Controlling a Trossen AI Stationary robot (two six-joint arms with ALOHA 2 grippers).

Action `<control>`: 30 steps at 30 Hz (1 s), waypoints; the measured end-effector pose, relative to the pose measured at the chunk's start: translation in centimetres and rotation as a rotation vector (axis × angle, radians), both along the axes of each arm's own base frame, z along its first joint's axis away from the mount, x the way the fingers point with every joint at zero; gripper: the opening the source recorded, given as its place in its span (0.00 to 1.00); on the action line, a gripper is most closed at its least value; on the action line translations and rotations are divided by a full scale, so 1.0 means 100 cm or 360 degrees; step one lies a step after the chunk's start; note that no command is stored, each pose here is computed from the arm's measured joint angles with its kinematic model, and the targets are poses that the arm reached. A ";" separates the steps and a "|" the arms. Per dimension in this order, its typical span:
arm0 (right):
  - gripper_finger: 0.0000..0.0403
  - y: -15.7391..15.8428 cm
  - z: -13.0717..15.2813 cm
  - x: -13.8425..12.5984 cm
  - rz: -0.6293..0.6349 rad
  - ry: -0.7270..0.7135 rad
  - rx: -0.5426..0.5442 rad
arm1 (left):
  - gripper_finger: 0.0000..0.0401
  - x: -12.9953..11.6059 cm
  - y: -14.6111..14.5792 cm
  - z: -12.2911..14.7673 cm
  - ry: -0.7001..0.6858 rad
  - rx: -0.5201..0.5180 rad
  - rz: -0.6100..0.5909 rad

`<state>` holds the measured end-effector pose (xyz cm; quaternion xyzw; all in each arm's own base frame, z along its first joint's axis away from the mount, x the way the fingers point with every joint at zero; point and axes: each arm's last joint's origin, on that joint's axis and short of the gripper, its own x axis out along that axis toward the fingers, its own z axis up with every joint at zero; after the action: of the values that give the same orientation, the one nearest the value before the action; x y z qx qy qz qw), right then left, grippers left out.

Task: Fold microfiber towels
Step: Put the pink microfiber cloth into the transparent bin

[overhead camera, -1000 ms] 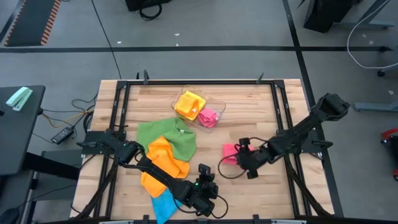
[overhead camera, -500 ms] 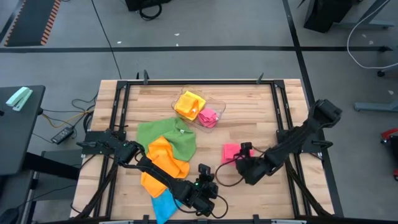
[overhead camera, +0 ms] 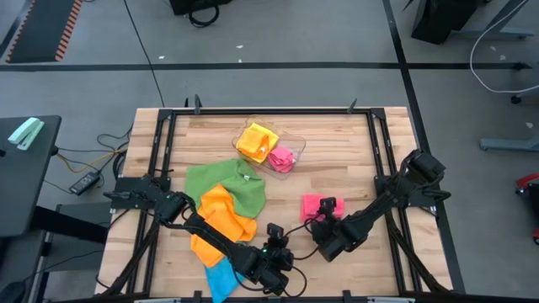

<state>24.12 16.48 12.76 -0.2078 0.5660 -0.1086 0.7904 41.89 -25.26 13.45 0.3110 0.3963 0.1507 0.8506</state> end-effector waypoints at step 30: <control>0.04 -0.013 -0.004 -0.012 0.0034 0.0187 0.0000 | 0.07 -0.036 -0.047 0.005 0.0046 0.0055 -0.0229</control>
<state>22.92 15.13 12.32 -0.2198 0.6091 -0.0877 0.7569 38.31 -29.97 14.00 0.3554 0.3827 0.0916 0.8478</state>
